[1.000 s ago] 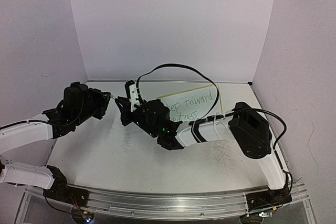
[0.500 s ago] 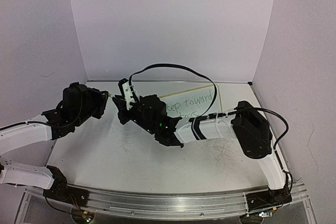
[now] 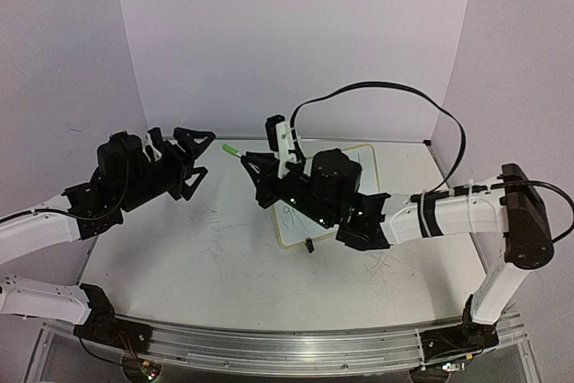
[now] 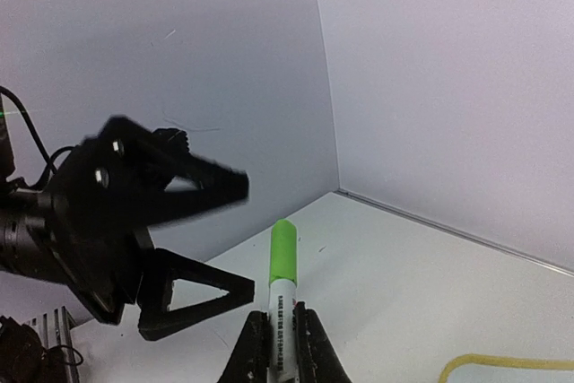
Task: Write a sentence on the whiteboard
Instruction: Put down the whiteboard marker at the corner of the board.
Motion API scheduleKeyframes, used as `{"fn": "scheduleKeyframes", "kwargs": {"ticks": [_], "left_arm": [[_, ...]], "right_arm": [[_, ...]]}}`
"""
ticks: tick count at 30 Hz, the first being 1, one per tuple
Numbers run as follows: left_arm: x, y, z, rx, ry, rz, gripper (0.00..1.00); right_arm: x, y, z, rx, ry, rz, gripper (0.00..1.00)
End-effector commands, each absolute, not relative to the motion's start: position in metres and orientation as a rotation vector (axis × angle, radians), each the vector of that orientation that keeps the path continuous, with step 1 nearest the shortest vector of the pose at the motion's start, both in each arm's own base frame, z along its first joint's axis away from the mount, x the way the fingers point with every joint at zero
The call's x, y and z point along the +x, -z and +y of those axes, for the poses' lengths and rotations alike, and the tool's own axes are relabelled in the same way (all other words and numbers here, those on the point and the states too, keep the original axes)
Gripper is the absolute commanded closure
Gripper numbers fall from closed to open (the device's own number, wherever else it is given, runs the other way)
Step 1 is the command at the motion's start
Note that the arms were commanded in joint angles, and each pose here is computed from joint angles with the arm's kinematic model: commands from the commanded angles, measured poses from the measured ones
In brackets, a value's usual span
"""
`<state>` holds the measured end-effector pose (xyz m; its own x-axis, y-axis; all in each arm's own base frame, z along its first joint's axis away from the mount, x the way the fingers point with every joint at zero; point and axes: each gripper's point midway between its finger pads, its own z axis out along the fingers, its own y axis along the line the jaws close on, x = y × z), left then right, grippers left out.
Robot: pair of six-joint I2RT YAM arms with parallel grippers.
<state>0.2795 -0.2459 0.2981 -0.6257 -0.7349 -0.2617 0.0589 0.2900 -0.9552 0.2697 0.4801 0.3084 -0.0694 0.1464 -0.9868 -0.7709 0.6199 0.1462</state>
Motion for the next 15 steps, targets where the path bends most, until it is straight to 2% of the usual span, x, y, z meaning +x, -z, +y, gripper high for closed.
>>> {"fn": "scheduleKeyframes", "kwargs": {"ticks": [1, 5, 10, 15], "left_arm": [[0.277, -0.352, -0.23, -0.474, 1.36, 1.692, 0.01], [0.278, -0.36, -0.226, -0.388, 1.269, 1.677, 0.01], [0.284, -0.362, -0.237, -0.263, 1.192, 1.696, 0.01], [0.292, -0.356, -0.255, -0.18, 1.17, 1.74, 0.01]], "right_arm": [[0.275, -0.335, 0.414, -0.431, -0.747, 1.496, 1.0], [0.307, -0.339, 0.323, -0.302, -0.745, 1.594, 1.0], [0.318, -0.337, 0.209, -0.072, -0.674, 1.645, 1.0], [0.339, -0.289, 0.124, 0.172, -0.671, 1.785, 1.0]]}}
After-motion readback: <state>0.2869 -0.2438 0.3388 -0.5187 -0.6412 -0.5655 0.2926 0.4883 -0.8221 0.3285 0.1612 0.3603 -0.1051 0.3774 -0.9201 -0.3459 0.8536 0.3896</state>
